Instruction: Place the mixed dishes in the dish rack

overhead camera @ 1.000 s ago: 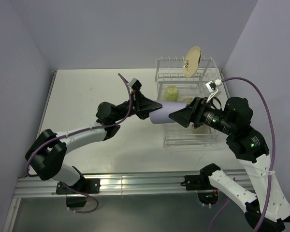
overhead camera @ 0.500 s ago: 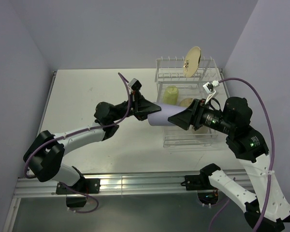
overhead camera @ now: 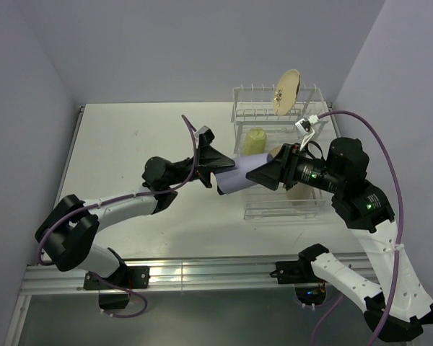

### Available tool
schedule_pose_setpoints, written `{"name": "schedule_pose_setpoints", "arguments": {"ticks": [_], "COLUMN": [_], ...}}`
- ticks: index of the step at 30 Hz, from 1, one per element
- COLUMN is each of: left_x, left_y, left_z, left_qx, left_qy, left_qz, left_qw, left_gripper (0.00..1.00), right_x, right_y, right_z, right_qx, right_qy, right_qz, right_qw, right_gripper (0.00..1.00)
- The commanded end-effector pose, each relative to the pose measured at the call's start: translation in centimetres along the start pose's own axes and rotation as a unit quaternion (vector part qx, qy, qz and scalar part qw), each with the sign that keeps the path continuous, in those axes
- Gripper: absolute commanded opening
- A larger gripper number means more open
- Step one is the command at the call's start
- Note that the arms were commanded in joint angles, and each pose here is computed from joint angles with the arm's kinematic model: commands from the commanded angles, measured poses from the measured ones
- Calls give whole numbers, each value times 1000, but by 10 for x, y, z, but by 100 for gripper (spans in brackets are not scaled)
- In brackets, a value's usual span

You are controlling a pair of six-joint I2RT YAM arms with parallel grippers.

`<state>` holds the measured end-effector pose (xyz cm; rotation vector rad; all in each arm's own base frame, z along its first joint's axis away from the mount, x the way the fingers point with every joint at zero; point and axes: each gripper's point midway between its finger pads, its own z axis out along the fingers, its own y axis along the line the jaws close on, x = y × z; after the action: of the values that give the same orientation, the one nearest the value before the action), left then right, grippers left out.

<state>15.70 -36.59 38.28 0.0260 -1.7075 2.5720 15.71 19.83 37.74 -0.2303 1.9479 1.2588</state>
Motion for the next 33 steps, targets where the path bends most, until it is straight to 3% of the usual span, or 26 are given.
{"name": "schedule_pose_setpoints", "arguments": {"ticks": [1,13,19,20,21,24,33], "left_x": [0,-24,-39,-41,-48,-49,-27], "left_y": [-3,6,37,41,58,61,30], "left_z": [-10,-54,-79,-83,-95,-111,-120], "left_qx": [10,-28,-129,-150,-197,-238,-230], "left_qy": [0,-52,-109,-114,-138,-160,-188], "left_qz": [-50,-37,-30,0,-33,-16,24], "left_qw": [999,998,985,982,970,958,954], "left_gripper": [99,99,99,99,99,99,99], "right_x": [-10,-8,-36,-38,-42,-40,-26], "right_y": [36,27,-7,-25,-28,-66,-146], "right_z": [-9,-15,-26,-28,-31,-36,-37], "right_qx": [-71,-33,104,151,169,261,408], "right_qy": [-7,-13,-52,-50,-55,-43,-40], "right_qz": [-35,-40,-63,-68,-73,-70,-54], "right_qw": [997,999,991,985,981,962,911], "right_gripper": [0,0,0,0,0,0,0]}}
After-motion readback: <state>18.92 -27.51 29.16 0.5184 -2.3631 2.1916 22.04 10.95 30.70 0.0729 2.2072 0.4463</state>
